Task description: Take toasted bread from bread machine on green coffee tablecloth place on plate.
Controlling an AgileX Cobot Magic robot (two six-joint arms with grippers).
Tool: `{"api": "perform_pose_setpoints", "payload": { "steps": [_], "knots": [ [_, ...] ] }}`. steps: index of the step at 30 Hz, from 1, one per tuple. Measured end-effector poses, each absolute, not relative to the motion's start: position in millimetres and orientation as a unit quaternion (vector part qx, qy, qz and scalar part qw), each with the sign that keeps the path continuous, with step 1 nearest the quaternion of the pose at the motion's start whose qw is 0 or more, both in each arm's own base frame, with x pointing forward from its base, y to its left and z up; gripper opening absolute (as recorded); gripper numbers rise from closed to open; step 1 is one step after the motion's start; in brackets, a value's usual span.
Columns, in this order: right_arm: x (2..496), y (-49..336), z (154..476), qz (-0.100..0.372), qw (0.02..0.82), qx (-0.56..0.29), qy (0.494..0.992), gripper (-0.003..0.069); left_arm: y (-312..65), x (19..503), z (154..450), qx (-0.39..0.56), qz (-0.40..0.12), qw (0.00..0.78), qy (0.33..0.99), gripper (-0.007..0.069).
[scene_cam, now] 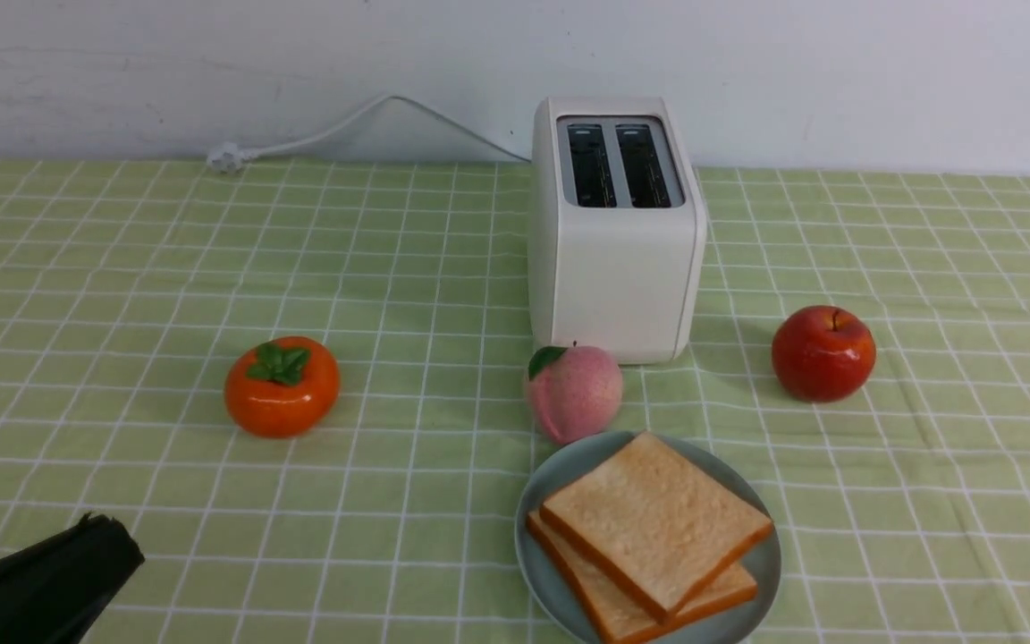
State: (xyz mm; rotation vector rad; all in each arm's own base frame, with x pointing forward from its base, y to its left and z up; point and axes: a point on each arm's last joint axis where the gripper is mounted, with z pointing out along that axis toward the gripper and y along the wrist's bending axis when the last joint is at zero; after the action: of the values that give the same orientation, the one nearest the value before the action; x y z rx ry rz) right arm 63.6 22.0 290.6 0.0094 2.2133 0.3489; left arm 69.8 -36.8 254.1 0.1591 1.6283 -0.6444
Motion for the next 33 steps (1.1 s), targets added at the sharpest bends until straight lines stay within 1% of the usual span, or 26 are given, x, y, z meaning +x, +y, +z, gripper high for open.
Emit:
{"api": "perform_pose_setpoints", "payload": {
  "steps": [2,6,9,12,14,15,16,17,18,19,21,24,29,33],
  "knots": [
    [63.6,24.2,275.1,0.146,0.410,-0.008,0.900,0.0005,-36.7,69.9,254.1,0.069,-0.282,0.638,0.713,-0.0013],
    [63.2,25.1,265.9,0.149,0.394,-0.011,0.907,0.0009,-36.6,69.9,254.1,0.069,-0.282,0.638,0.713,-0.0013],
    [63.2,25.2,265.6,0.149,0.394,-0.011,0.907,0.0011,-36.6,69.9,254.1,0.069,-0.282,0.638,0.714,-0.0013],
    [63.9,20.0,265.6,0.119,0.431,-0.016,0.894,0.0009,-36.6,69.9,254.1,0.069,-0.282,0.638,0.714,-0.0013],
    [62.8,15.5,262.0,0.096,0.485,-0.019,0.869,-0.0002,-36.6,69.9,254.1,0.069,-0.282,0.638,0.714,-0.0013],
    [62.6,13.0,254.9,0.083,0.515,-0.021,0.853,-0.0012,-36.6,69.9,254.1,0.069,-0.282,0.638,0.714,-0.0013],
    [61.6,12.5,250.7,0.080,0.520,-0.021,0.850,-0.0013,-36.6,69.9,254.1,0.069,-0.282,0.638,0.714,-0.0013],
    [60.2,10.0,238.3,0.069,0.557,-0.020,0.827,-0.0019,-36.6,69.9,254.1,0.069,-0.282,0.638,0.714,-0.0012],
    [58.6,8.5,226.6,0.063,0.575,-0.018,0.816,-0.0020,-36.6,69.9,254.1,0.069,-0.282,0.638,0.714,-0.0011],
    [58.3,8.1,224.2,0.062,0.578,-0.016,0.814,-0.0020,-36.6,69.9,254.1,0.069,-0.282,0.638,0.714,-0.0011],
    [54.8,5.7,190.0,0.067,0.606,0.006,0.793,-0.0020,-36.6,69.9,254.1,0.069,-0.282,0.638,0.714,-0.0009],
    [52.6,3.4,173.7,0.070,0.589,0.031,0.805,-0.0020,-36.6,69.9,254.1,0.068,-0.282,0.638,0.714,-0.0006],
    [52.3,0.6,173.4,0.054,0.589,0.036,0.806,-0.0020,-36.5,70.0,254.1,0.067,-0.282,0.638,0.714,-0.0002],
    [52.3,0.2,173.3,0.052,0.589,0.037,0.806,-0.0020,-36.4,70.0,254.0,0.067,-0.282,0.638,0.714,0.0000]
  ]
}}
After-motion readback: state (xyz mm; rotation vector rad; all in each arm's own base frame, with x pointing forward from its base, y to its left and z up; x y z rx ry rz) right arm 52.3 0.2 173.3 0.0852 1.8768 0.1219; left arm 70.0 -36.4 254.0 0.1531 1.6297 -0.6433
